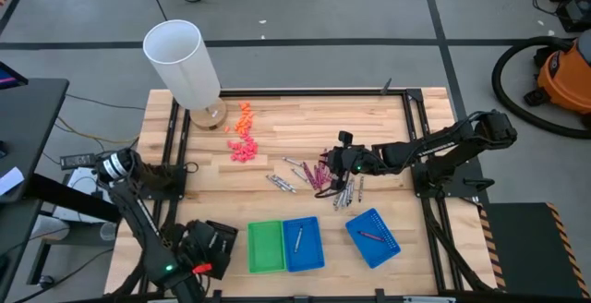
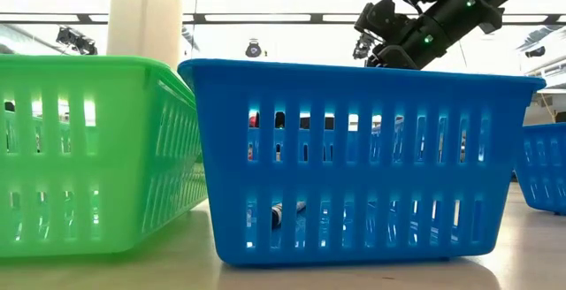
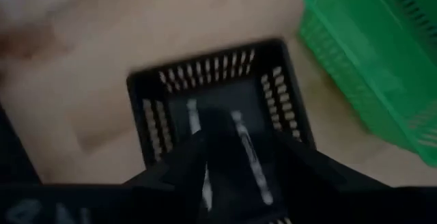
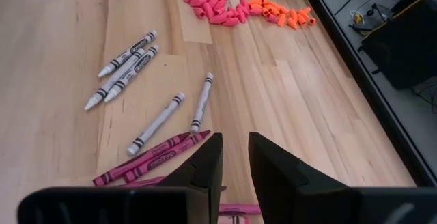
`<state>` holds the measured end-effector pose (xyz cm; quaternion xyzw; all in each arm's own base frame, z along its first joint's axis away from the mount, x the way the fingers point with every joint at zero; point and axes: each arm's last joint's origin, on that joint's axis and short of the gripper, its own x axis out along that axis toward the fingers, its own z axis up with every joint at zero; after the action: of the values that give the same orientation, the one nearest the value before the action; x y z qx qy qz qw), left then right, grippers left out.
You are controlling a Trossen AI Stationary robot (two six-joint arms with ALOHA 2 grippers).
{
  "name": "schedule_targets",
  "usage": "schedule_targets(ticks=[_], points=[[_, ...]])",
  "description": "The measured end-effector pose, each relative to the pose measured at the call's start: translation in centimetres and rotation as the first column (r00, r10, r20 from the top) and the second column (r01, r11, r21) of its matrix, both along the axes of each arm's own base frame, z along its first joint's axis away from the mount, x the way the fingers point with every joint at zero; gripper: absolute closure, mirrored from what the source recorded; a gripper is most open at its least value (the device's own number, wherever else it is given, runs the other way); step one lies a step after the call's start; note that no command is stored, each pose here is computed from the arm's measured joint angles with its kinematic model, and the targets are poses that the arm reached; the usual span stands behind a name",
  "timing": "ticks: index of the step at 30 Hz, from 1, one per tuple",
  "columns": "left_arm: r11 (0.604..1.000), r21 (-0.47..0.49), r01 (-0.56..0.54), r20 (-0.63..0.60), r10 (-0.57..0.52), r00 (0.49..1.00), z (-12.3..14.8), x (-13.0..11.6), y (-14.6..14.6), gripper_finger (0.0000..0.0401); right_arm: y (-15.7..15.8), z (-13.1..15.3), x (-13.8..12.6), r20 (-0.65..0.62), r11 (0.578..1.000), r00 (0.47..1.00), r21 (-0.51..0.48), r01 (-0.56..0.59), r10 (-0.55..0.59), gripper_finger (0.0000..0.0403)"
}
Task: Sort crayons
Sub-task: Put the white crayon into the black bin
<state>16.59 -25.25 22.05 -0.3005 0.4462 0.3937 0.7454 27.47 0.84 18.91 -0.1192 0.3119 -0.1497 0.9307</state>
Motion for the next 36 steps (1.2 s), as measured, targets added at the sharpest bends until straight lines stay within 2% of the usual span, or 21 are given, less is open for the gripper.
schedule_targets(ticks=[7, 15, 21, 27, 32, 36], points=[[0.982, 0.102, 0.16, -0.118, -0.148, 0.982, 0.1, 4.1, 3.2, 0.0226, 0.1, 0.0, 0.1, 0.01, 1.0, 1.0, 0.025, -0.017, 0.017, 0.0321], [0.93, 0.16, 0.33, -0.232, -0.289, 0.929, 0.1, 8.1, 7.2, 0.0225, 0.5, 0.0, 0.1, 0.01, 0.999, 0.999, 0.025, -0.034, 0.033, 0.0321], [0.847, 0.177, 0.501, -0.246, -0.454, 0.856, 0.1, 11.0, 9.2, 0.0225, 0.9, -0.1, 0.1, -0.002, 0.989, 0.992, 0.073, -0.125, 0.126, 0.0321], [0.75, 0.196, 0.632, -0.3, -0.568, 0.767, 0.0, 13.2, 11.8, 0.0225, 0.9, -0.2, 0.0, -0.021, 0.987, 0.99, 0.085, -0.139, 0.141, 0.0321], [0.674, 0.181, 0.716, -0.308, -0.652, 0.693, -1.3, 14.9, 14.5, 0.0225, 1.2, -0.2, -0.1, -0.015, 0.983, 0.988, 0.101, -0.151, 0.154, 0.0321], [0.631, 0.153, 0.761, -0.308, -0.701, 0.643, -2.6, 15.8, 17.1, 0.0225, 1.4, -0.8, -0.4, -0.009, 0.982, 0.986, 0.098, -0.164, 0.165, 0.0321]])
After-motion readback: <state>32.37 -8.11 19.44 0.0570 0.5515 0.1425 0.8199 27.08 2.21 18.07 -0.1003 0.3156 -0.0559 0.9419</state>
